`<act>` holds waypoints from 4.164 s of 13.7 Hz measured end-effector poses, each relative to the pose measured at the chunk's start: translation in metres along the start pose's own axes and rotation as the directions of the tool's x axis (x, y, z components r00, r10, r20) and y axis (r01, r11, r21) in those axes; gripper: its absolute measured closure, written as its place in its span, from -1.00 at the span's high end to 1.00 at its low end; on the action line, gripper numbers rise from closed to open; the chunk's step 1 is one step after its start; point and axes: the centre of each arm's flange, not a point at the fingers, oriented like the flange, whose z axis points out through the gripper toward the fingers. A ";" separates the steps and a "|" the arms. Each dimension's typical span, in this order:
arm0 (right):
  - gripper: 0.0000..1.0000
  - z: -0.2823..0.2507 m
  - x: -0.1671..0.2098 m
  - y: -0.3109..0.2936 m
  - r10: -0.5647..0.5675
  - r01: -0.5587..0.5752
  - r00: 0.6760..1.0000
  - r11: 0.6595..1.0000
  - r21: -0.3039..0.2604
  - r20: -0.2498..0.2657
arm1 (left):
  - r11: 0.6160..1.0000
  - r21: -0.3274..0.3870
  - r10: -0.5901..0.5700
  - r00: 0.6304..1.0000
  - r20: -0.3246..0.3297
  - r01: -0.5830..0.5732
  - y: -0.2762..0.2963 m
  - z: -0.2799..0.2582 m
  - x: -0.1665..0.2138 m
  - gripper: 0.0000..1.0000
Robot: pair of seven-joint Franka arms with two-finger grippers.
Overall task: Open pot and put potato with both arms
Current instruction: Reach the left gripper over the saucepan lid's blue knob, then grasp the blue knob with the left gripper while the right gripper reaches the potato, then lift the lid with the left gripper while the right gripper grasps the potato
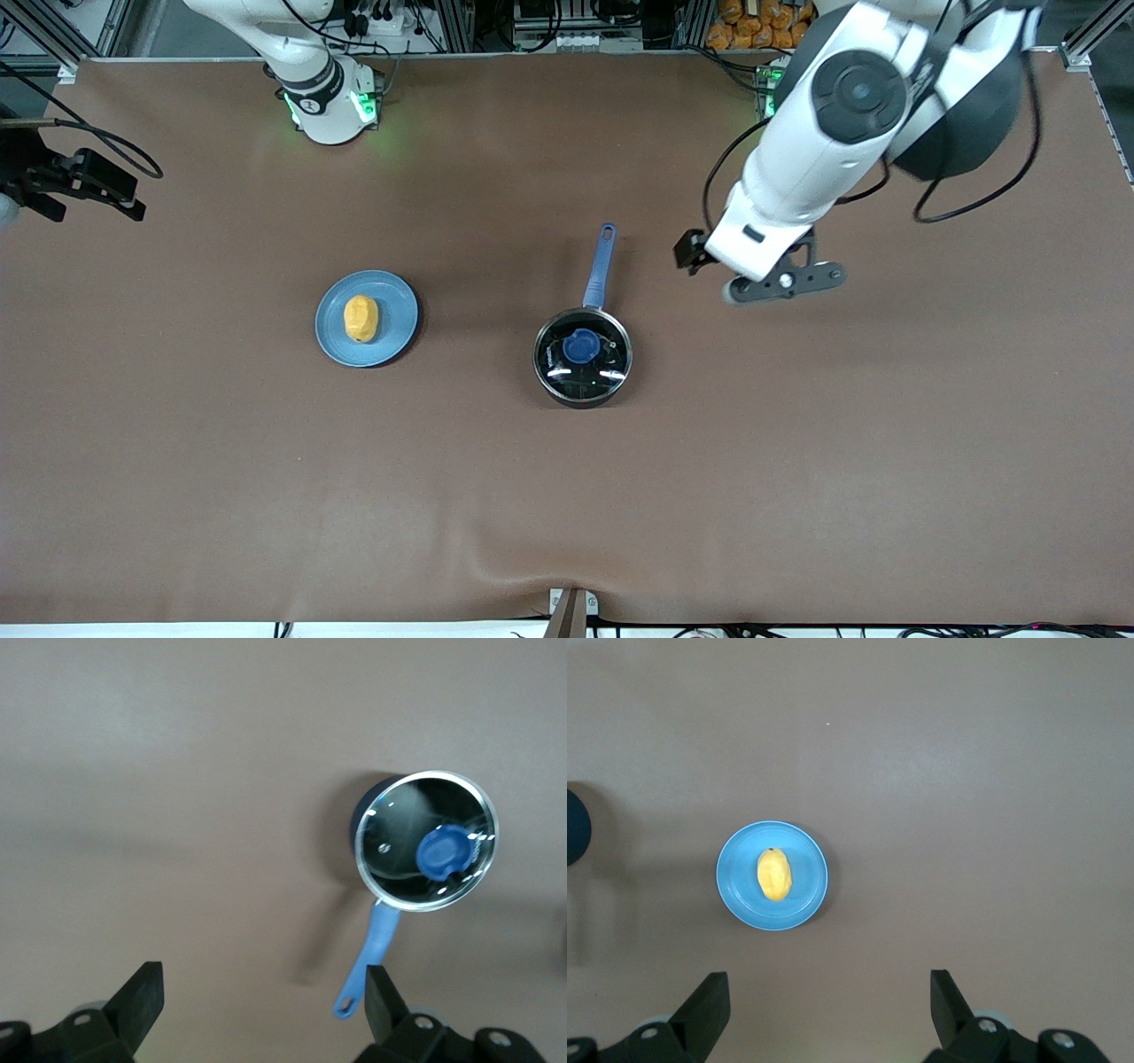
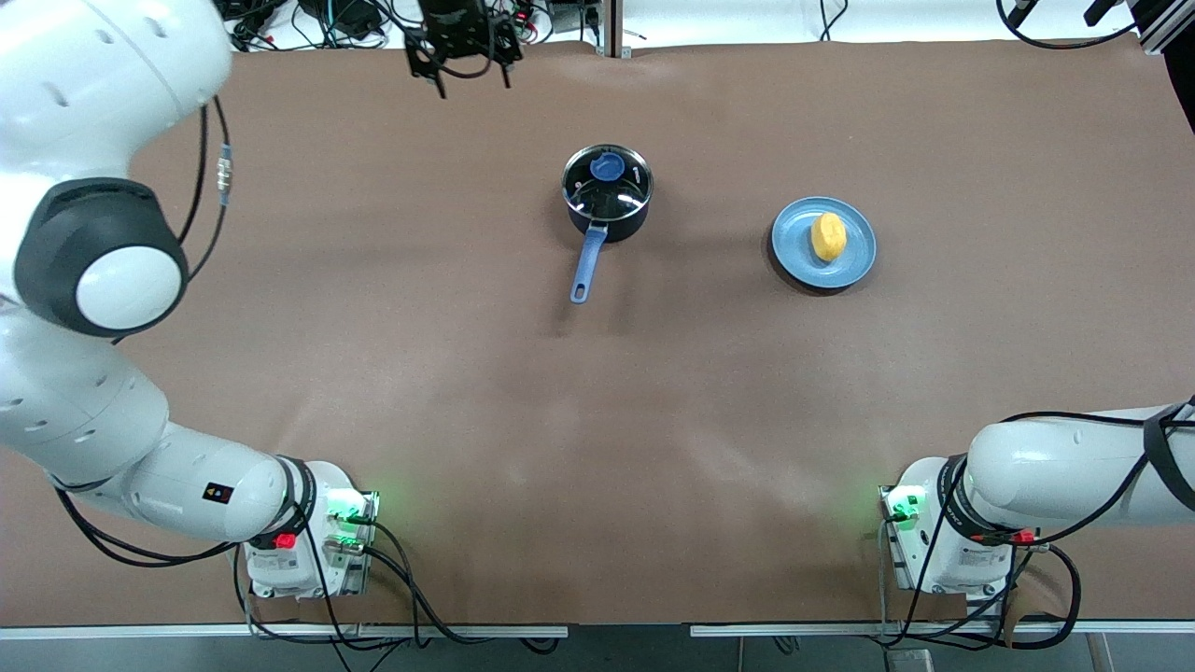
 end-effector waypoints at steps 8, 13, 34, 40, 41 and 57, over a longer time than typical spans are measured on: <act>1.00 0.000 0.000 0.000 0.000 0.000 1.000 1.000 0.000 0.000 | 0.942 -0.109 -0.321 0.947 -0.020 0.318 0.085 0.083 0.019 1.00; 1.00 0.000 0.000 -0.004 -0.008 0.008 1.000 1.000 0.000 0.000 | 0.896 -0.104 -0.440 0.895 -0.079 0.431 0.127 0.135 0.007 1.00; 1.00 0.061 0.012 -0.049 -0.010 0.010 0.999 1.000 -0.002 0.038 | 0.825 -0.111 -0.564 0.818 -0.115 0.554 0.163 0.239 -0.007 1.00; 1.00 0.112 0.014 -0.075 -0.055 0.055 0.998 0.998 -0.001 0.022 | 0.820 -0.111 -0.572 0.812 -0.114 0.562 0.163 0.239 -0.006 0.43; 1.00 0.123 0.013 -0.077 -0.058 0.058 0.998 0.998 -0.001 0.027 | 0.818 -0.111 -0.574 0.811 -0.113 0.564 0.163 0.239 -0.006 0.42; 1.00 0.303 -0.007 -0.118 -0.138 0.138 0.990 0.990 0.004 0.043 | 0.813 -0.150 -0.579 0.809 -0.099 0.563 0.121 0.101 0.021 0.23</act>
